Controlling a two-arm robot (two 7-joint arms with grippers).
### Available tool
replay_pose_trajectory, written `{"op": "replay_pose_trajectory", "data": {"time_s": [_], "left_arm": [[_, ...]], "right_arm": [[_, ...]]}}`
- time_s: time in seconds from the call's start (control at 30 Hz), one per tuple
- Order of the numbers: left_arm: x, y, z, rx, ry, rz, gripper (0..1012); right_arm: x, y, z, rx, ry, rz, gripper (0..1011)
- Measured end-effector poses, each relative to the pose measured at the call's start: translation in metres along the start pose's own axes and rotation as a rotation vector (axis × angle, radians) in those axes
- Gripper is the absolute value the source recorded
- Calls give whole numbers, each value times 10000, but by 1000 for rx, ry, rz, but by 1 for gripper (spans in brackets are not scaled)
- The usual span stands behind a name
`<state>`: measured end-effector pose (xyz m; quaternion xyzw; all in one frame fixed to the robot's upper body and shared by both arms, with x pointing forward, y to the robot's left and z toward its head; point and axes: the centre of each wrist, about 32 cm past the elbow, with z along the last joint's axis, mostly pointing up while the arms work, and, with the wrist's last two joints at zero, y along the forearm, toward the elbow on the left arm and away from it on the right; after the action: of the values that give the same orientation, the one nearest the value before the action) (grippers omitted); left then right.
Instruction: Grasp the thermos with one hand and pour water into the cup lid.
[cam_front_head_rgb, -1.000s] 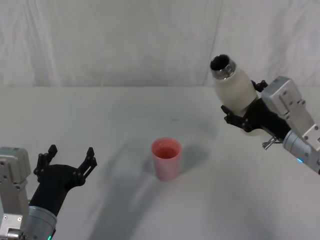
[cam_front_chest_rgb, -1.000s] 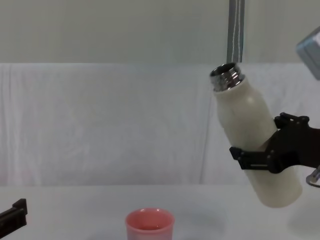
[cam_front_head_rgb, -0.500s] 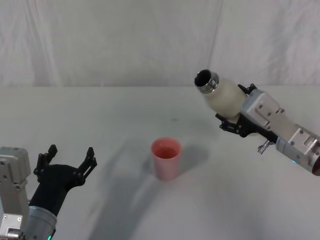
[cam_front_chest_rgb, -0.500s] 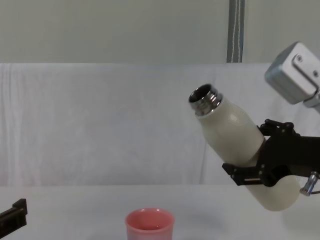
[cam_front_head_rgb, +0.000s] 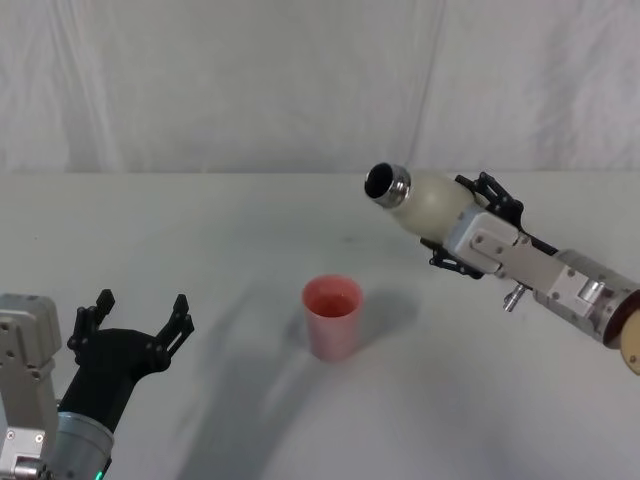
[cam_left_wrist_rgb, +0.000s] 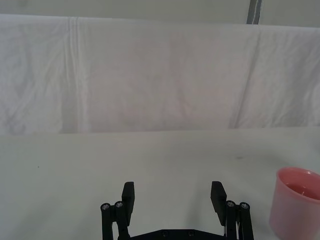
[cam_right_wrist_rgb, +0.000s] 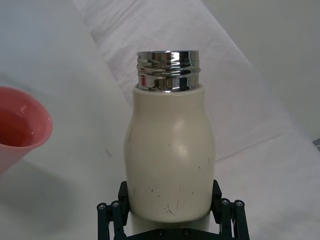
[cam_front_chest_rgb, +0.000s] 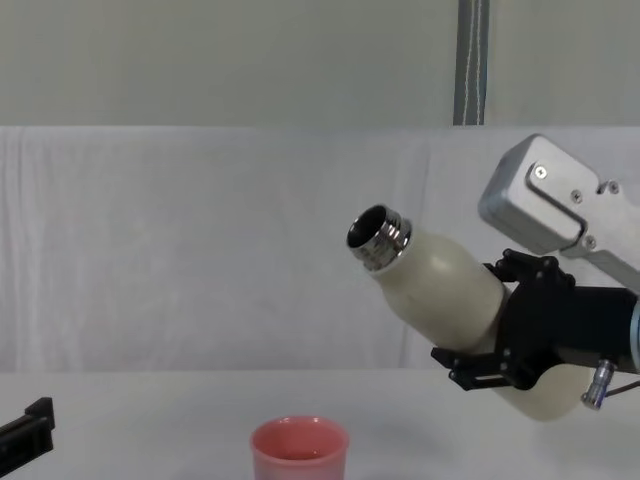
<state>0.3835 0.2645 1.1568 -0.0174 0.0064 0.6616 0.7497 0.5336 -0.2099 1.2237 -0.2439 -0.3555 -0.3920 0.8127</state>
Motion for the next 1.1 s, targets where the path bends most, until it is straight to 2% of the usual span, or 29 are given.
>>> {"op": "replay_pose_trajectory", "data": {"time_s": [0.1, 0.37, 0.53, 0.73, 0.87, 1.1], "left_arm": [[0, 0, 0, 0, 0, 0, 1001], [0, 0, 0, 0, 0, 0, 1001], [0, 0, 0, 0, 0, 0, 1001], [0, 0, 0, 0, 0, 0, 1001], [0, 0, 0, 0, 0, 0, 1001], [0, 0, 0, 0, 0, 0, 1001]], "right_arm": [[-18, 22, -3, 1, -15, -2, 951], [-86, 59, -11, -15, -115, -4, 951], [-139, 58, -27, -22, -151, 4, 951], [-209, 49, -51, -29, -172, 19, 951], [-228, 40, -62, -35, -183, 24, 951], [-213, 25, -55, -43, -190, 27, 951]]}}
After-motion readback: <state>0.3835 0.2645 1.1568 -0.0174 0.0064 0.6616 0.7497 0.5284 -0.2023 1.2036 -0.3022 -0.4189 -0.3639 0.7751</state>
